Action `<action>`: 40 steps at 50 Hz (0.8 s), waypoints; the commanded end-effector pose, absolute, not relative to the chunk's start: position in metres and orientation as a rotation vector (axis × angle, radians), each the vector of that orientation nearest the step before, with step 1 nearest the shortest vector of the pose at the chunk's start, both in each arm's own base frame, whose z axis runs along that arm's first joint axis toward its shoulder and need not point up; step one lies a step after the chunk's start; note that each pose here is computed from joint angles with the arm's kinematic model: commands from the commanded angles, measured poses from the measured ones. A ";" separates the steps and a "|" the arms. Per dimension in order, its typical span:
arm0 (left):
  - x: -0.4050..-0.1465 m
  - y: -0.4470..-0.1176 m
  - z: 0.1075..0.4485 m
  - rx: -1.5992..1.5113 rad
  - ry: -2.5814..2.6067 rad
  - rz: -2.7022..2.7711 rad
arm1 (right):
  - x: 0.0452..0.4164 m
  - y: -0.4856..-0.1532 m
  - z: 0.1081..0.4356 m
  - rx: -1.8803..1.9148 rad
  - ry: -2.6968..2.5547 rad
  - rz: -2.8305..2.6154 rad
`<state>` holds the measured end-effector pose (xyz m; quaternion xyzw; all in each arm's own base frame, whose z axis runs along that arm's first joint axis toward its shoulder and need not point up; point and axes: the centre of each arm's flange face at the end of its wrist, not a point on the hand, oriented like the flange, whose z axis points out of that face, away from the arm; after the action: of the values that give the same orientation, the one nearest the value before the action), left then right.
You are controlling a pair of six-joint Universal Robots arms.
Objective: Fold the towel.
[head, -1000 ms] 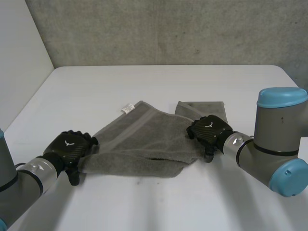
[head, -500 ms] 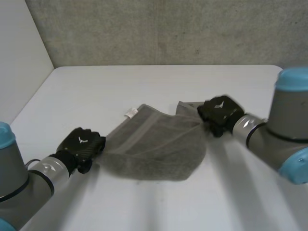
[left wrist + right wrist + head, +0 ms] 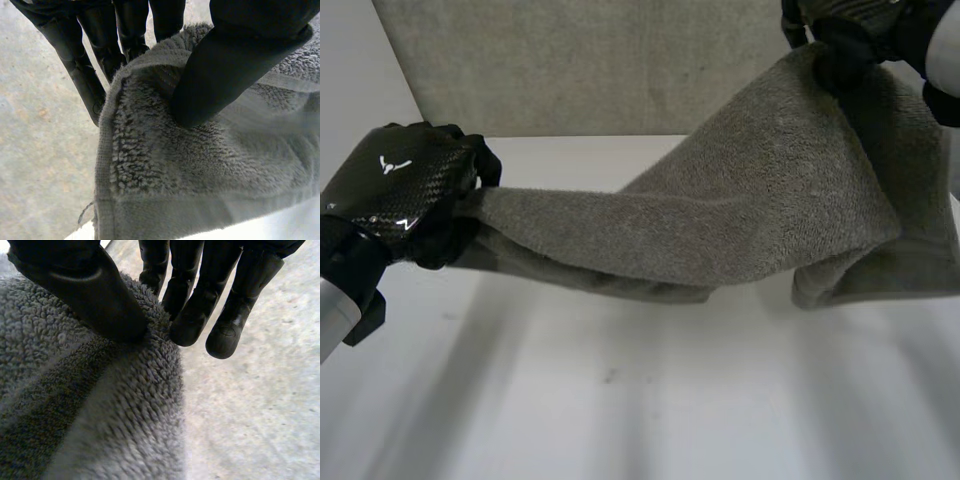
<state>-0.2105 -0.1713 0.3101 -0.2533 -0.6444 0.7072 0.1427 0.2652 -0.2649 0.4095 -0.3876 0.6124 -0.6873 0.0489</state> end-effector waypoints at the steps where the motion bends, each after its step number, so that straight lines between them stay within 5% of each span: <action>1: -0.215 -0.175 0.281 -0.743 -1.942 1.895 | 0.303 -0.279 0.370 -1.271 1.899 -1.908; 9: -0.226 -0.211 0.228 -0.753 -2.086 1.719 | 0.330 -0.308 0.287 -1.378 2.017 -1.700; 13: -0.232 -0.231 0.229 -0.754 -2.074 1.739 | 0.335 -0.326 0.285 -1.388 1.995 -1.831; 20: -0.249 -0.253 0.278 -0.757 -1.891 1.907 | 0.335 -0.349 0.371 -1.110 1.689 -2.464; 22: -0.255 -0.258 0.310 -0.716 -1.776 2.018 | 0.329 -0.338 0.426 -0.932 1.441 -2.680; 28: -0.252 -0.253 0.353 -0.566 -1.627 2.202 | 0.319 -0.319 0.463 -0.776 1.323 -2.682; 34: -0.247 -0.247 0.339 -0.521 -1.650 2.214 | 0.328 -0.318 0.415 -0.974 1.553 -2.389; 40: -0.247 -0.242 0.285 -0.558 -1.834 2.065 | 0.336 -0.314 0.336 -1.286 1.779 -2.042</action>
<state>-0.2478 -0.2470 0.3327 -0.1832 -0.5880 0.7704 0.1651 0.3295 -0.3188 0.4060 -0.3367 0.5212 -0.7817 0.0631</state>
